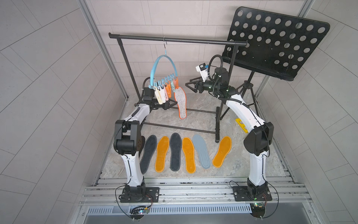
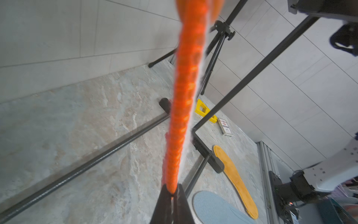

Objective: Take the shoe insoles off the hanger
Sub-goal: Open the clamp at the hanger.

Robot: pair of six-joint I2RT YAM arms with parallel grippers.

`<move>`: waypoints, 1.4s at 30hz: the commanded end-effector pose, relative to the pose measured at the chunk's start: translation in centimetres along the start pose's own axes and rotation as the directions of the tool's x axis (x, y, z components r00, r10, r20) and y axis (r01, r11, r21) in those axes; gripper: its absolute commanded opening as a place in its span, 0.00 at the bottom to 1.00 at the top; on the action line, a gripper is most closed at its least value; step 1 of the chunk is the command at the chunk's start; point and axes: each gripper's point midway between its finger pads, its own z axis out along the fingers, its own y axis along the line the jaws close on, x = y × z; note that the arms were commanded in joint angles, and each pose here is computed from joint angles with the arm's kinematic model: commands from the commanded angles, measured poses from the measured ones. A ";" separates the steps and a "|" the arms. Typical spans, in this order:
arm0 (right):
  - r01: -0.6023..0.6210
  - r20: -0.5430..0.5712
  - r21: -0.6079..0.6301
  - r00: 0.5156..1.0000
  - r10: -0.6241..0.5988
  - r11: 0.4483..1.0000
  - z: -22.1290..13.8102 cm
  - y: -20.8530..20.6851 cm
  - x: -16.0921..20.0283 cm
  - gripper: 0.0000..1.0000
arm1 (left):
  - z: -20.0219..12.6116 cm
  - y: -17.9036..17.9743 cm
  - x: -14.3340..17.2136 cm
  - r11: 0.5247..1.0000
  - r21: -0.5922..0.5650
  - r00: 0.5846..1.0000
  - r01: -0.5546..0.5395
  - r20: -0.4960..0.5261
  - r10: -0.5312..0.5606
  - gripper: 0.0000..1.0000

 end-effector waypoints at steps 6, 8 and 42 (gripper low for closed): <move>-0.043 -0.059 -0.101 0.998 0.037 0.994 2.3 1.2 1.7 0.68 | -0.8 -4.2 0.9 0.991 0.125 0.998 -0.037 -0.054 0.044 0.00; -0.045 -0.061 -0.103 0.997 0.039 0.994 2.6 1.2 1.8 0.68 | -0.8 -4.3 1.0 0.992 0.123 0.997 -0.039 -0.059 0.046 0.00; -0.227 -0.108 -0.108 0.970 0.216 0.968 6.3 2.0 3.0 0.11 | -1.3 -3.1 4.6 0.998 -0.020 0.984 0.054 -0.169 -0.057 0.00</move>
